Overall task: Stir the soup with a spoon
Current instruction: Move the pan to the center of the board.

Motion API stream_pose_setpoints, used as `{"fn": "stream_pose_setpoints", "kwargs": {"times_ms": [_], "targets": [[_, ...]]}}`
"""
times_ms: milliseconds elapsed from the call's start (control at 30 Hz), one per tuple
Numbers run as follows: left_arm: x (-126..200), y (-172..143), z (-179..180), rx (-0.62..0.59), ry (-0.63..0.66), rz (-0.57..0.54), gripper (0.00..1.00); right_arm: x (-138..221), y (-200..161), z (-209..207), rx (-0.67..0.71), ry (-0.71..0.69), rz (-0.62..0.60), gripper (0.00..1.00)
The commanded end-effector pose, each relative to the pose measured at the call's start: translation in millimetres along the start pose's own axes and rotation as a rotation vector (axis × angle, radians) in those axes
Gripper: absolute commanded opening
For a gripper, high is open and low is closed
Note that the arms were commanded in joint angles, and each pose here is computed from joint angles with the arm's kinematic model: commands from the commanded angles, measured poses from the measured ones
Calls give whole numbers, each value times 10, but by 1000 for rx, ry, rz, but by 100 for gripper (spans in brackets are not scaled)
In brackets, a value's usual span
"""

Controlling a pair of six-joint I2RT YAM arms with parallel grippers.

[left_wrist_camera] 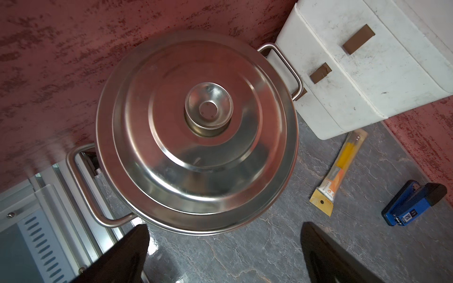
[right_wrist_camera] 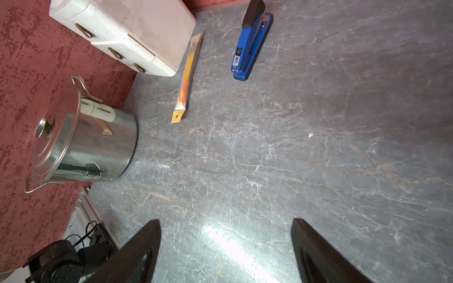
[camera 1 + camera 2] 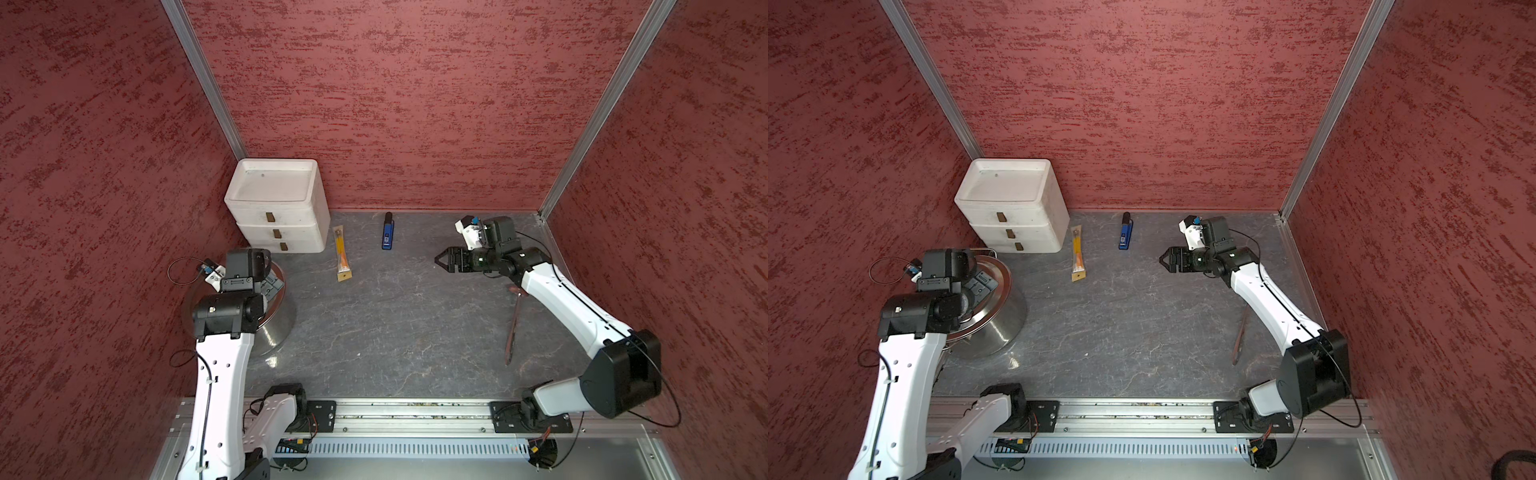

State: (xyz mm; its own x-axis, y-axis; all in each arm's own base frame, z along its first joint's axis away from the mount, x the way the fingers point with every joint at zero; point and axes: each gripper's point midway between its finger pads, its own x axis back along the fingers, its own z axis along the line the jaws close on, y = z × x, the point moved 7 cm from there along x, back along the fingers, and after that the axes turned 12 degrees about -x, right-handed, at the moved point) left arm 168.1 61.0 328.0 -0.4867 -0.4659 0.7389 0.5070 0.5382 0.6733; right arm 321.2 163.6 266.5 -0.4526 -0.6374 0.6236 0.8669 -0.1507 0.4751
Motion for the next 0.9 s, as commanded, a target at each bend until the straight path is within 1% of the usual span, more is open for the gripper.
{"fn": "stream_pose_setpoints", "kwargs": {"times_ms": [0,167,233,333,433,567,700,767,867], "targets": [[-133,178,-113,-44,-5,-28,100,16,-15,42,-9,-17,15,87],[-355,555,-453,30,-96,-95,100,44,-22,27,-16,-60,26,82],[-470,698,-562,60,-117,-110,100,58,-47,26,-23,-70,37,78],[-676,876,-696,106,-153,-104,100,106,-91,20,-36,-81,46,71],[-909,999,-724,181,-159,-78,98,159,-133,21,-44,-93,45,66],[-1188,1097,-731,307,-202,-37,90,244,-158,24,-54,-105,19,61],[-1422,1146,-771,420,-255,8,79,301,-173,34,-65,-112,-2,57],[-1513,1182,-795,458,-272,15,75,314,-183,36,-72,-112,-7,55],[-1623,1228,-836,484,-280,25,70,324,-201,36,-82,-111,-14,53]]}}
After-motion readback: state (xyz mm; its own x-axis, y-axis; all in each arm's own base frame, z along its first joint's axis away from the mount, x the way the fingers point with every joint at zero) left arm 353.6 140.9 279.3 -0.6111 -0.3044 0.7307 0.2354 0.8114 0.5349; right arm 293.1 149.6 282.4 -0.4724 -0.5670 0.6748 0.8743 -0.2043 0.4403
